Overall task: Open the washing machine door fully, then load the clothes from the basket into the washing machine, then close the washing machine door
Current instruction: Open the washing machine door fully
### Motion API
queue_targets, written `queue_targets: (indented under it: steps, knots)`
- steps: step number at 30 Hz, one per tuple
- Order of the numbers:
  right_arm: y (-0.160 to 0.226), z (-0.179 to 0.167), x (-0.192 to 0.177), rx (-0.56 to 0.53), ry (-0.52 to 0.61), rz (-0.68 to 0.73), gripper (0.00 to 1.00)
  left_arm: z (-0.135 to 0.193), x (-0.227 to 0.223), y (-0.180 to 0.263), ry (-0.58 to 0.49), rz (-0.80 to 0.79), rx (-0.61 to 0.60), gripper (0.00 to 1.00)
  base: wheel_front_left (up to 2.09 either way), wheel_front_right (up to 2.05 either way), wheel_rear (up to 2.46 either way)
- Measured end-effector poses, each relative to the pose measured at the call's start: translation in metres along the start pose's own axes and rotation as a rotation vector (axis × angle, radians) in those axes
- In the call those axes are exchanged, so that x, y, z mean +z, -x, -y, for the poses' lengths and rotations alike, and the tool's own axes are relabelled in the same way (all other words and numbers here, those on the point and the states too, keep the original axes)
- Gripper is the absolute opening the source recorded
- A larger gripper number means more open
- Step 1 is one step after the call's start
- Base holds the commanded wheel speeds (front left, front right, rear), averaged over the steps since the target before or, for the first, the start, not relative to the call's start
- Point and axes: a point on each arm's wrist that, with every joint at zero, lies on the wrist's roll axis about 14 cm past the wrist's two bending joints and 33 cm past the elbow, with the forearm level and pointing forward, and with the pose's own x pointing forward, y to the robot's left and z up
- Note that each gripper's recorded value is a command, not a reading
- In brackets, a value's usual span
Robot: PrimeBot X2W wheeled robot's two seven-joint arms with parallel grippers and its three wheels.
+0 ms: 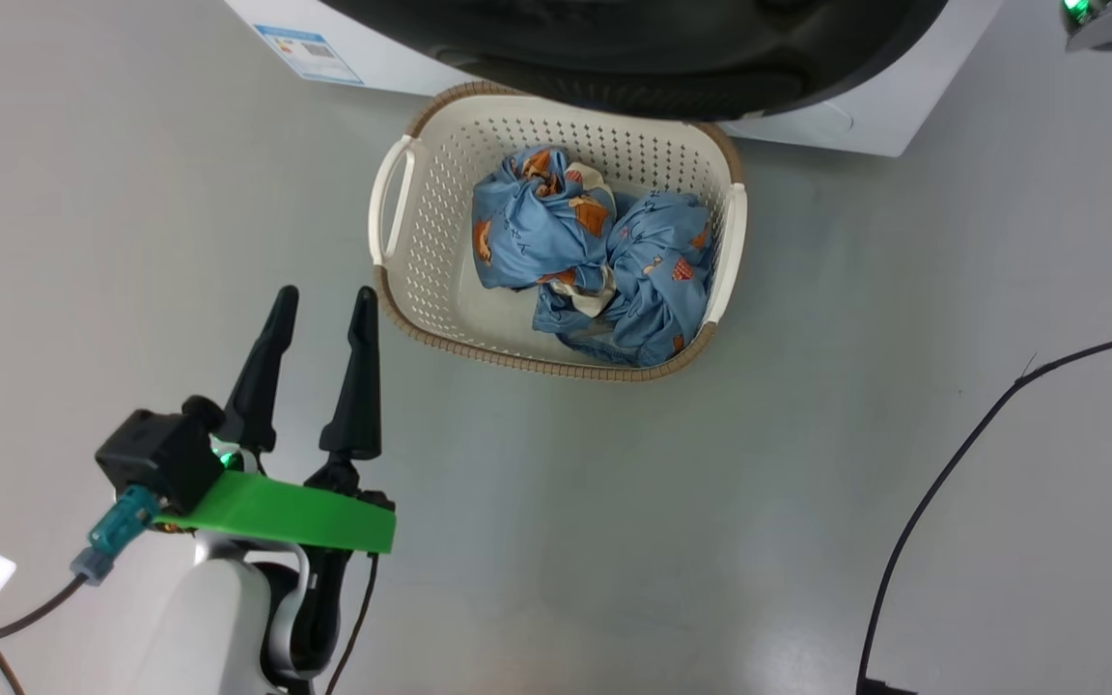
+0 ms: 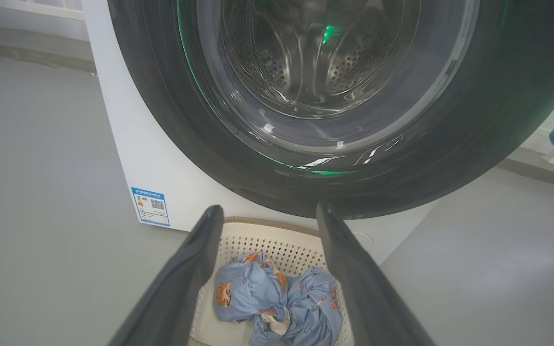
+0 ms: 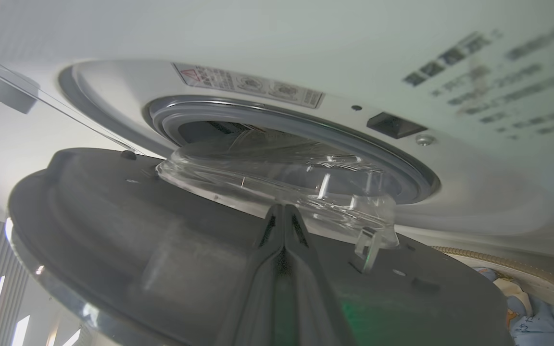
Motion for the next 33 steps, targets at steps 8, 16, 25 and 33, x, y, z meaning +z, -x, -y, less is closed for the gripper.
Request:
queue_targets:
  steps: [8,16,25,33]
  knots:
    - [0.006,-0.004,-0.022,-0.019,0.014,-0.065,0.00,0.004,0.010,0.003,-0.007,0.023,-0.009,1.00,0.00,0.00,0.00]
    - [0.012,-0.007,-0.042,-0.025,0.026,-0.122,0.00,0.005,0.013,0.008,-0.019,0.030,-0.011,1.00,0.00,0.00,0.00]
    - [0.024,-0.013,-0.066,-0.028,0.035,-0.182,0.00,0.007,0.016,0.016,-0.023,0.035,-0.014,1.00,0.00,0.00,0.00]
    - [0.033,-0.020,-0.088,-0.023,0.047,-0.237,0.00,0.010,0.022,0.020,-0.025,0.049,-0.021,1.00,0.00,0.00,0.00]
